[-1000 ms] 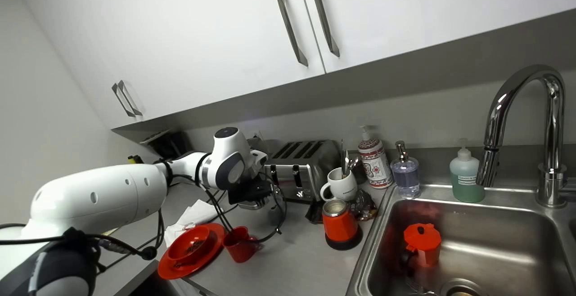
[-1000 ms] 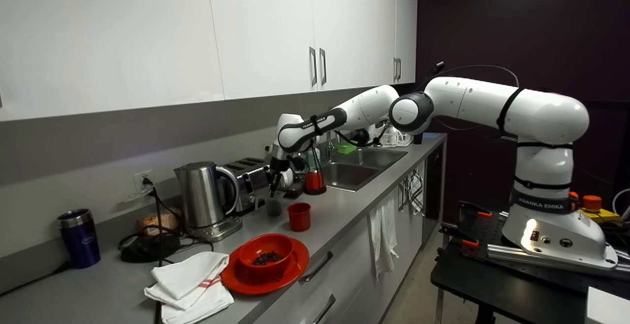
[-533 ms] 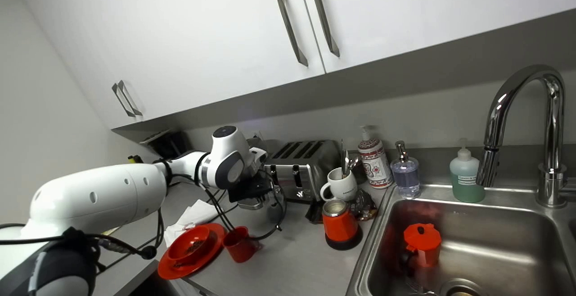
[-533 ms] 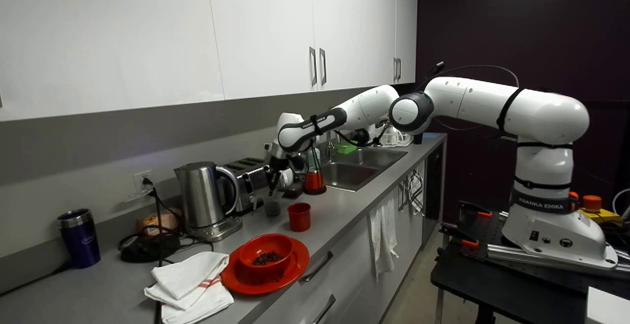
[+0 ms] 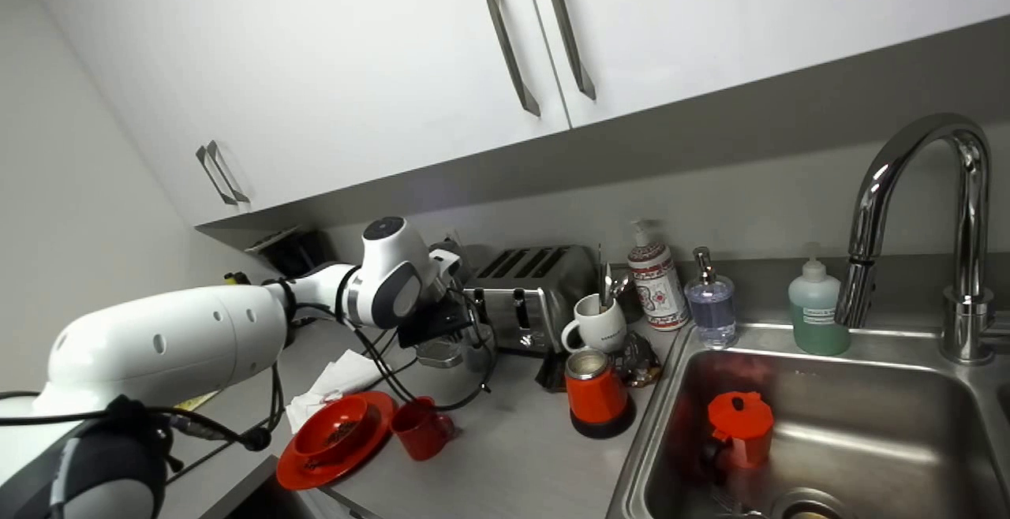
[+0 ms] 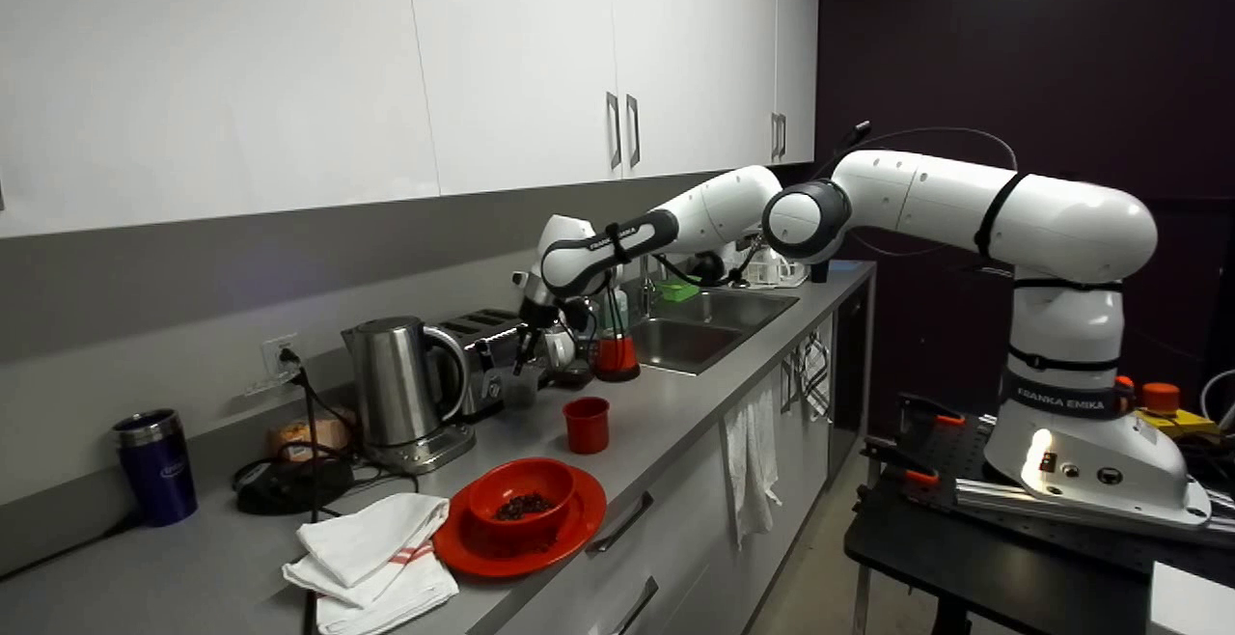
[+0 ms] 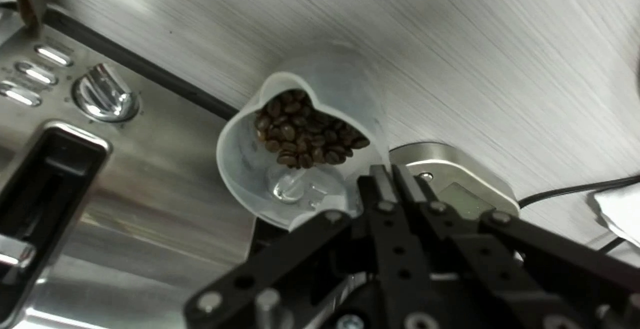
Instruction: Pick up the jar and pour some of its contents in the bowl
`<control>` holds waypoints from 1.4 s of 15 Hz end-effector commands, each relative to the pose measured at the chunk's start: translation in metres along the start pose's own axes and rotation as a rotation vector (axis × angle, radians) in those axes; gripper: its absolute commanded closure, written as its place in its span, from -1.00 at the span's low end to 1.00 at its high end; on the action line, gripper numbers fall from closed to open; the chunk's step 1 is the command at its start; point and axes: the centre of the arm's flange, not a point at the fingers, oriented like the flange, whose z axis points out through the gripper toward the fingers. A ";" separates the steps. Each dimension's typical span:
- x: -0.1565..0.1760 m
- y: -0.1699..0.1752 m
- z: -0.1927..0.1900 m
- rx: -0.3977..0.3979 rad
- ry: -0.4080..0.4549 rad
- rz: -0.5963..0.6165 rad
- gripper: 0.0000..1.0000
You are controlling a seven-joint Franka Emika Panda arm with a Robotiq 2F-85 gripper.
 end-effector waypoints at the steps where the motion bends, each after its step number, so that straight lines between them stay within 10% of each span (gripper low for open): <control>1: 0.010 -0.010 -0.013 -0.004 0.023 -0.009 0.91; 21: 0.049 -0.095 -0.082 0.018 0.063 -0.124 0.93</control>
